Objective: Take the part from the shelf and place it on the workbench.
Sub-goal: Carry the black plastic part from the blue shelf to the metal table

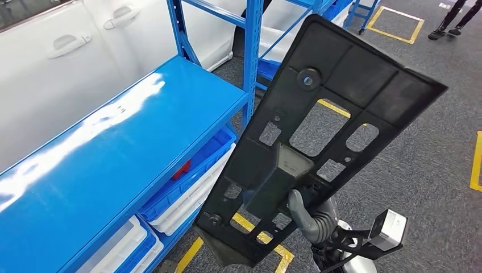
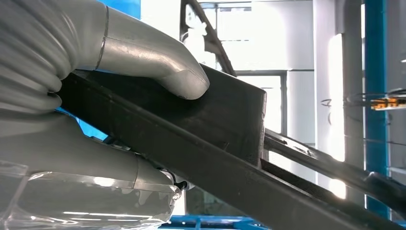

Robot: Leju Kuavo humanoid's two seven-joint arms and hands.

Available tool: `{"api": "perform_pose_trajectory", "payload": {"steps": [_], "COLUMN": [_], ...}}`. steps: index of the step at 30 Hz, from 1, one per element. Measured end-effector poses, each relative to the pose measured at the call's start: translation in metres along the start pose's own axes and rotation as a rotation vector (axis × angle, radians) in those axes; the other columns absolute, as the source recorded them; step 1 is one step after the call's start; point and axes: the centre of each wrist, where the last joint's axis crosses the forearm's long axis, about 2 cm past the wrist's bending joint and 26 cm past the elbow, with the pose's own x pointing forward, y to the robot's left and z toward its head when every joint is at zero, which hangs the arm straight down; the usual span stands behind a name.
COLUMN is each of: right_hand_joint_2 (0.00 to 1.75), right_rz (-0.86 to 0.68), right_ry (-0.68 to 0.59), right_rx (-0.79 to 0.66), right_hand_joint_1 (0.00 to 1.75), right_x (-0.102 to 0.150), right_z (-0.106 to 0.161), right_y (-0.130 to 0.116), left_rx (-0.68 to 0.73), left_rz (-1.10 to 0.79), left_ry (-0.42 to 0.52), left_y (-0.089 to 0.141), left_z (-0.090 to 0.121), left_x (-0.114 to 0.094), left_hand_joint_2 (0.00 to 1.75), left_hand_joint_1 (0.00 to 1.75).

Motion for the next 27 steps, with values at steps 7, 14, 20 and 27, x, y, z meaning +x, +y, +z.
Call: {"api": "perform_pose_trajectory", "payload": {"steps": [7,14,20,27], "right_hand_joint_2": [1.75,1.75,1.75,1.75], "right_rz": [0.006,0.006,-0.005,-0.022], "right_ry": [0.003,-0.005,0.004,0.007], "right_rx": [0.018,0.026,0.037,0.056], "right_hand_joint_1": [1.75,1.75,1.75,1.75], "right_x": [0.000,-0.001,-0.004,-0.008], "right_z": [-0.006,-0.010,-0.009,-0.014], "right_y": [-0.003,-0.005,-0.005,-0.008], "left_rx": [-0.003,-0.004,-0.002,0.004], "left_rz": [0.010,0.015,0.031,0.048], "left_ry": [0.003,-0.005,0.001,0.003], "left_y": [-0.002,-0.003,-0.005,-0.006], "left_z": [0.001,0.000,0.002,0.002], "left_x": [-0.001,0.003,-0.001,-0.004], "left_hand_joint_2": [1.75,1.75,1.75,1.75], "left_hand_joint_1": [0.00,0.00,0.00,0.00]}}
